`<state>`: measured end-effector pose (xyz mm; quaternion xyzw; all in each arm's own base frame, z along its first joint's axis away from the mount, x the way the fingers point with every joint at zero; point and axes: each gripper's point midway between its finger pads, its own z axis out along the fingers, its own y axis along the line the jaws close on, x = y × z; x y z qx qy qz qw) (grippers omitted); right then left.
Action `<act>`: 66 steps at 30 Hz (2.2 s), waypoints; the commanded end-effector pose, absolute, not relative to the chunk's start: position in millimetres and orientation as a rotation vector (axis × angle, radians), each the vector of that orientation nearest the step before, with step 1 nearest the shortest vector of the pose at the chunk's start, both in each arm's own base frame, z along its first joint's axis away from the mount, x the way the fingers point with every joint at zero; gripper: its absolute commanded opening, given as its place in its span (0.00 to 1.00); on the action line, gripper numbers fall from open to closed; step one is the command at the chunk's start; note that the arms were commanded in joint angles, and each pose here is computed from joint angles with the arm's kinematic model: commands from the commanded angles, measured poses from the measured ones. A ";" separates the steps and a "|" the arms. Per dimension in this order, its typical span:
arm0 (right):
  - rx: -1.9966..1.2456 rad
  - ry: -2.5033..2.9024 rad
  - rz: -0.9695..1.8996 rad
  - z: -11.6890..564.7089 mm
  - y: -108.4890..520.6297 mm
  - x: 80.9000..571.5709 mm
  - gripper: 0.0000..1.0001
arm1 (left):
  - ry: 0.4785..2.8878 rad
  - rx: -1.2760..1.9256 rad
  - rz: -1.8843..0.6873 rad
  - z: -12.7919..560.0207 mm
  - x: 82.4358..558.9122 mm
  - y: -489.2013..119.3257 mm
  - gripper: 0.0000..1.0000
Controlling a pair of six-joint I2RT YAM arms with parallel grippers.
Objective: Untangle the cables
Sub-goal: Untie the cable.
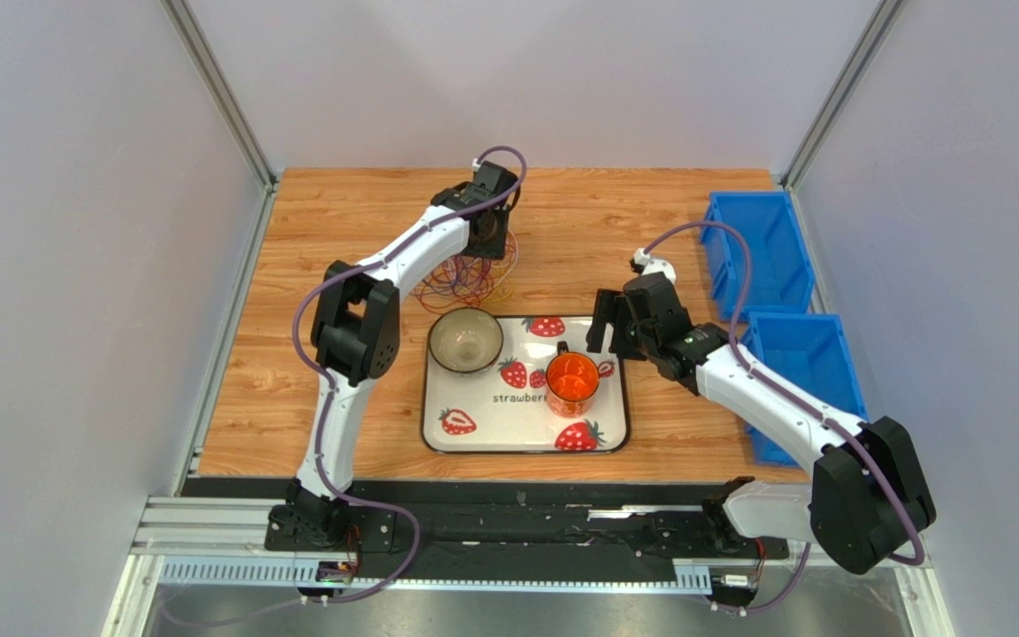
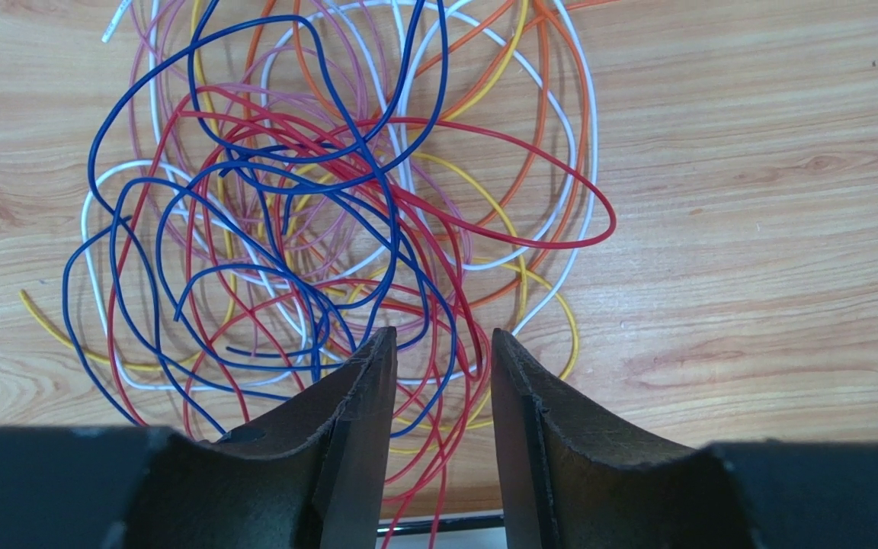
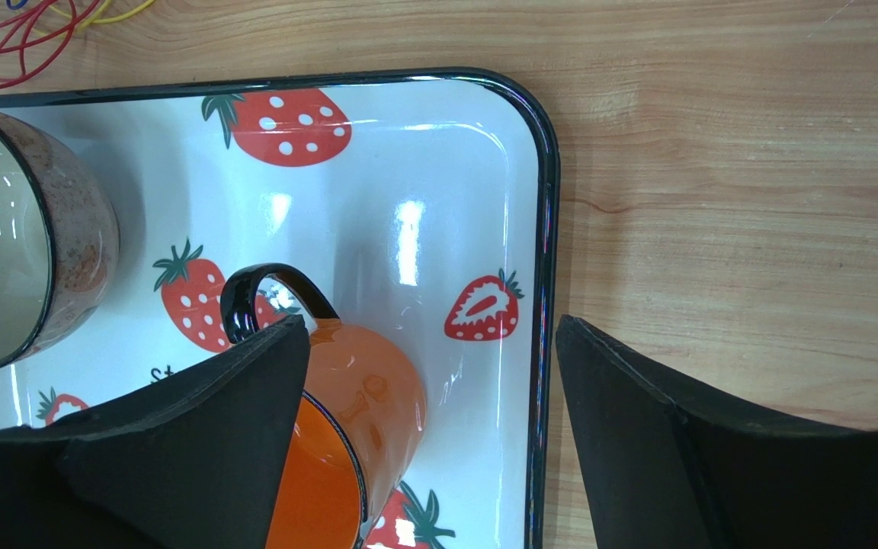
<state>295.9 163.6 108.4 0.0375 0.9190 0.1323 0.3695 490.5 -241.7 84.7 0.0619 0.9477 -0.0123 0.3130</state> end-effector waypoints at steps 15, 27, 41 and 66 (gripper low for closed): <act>0.095 2.290 0.342 137.9 160.3 298.6 0.83 | 2.430 0.159 -0.110 108.7 506.5 -265.0 0.00; 0.075 2.215 0.448 175.9 168.7 294.7 0.83 | 2.179 0.168 -0.214 293.5 478.0 -246.8 0.00; 0.001 2.074 0.584 228.5 169.1 270.3 0.83 | 1.649 0.228 -0.582 520.0 393.7 -238.7 0.00; -0.329 1.684 0.752 296.3 254.6 350.0 0.83 | 2.018 0.149 -1.002 395.8 427.6 -271.2 0.00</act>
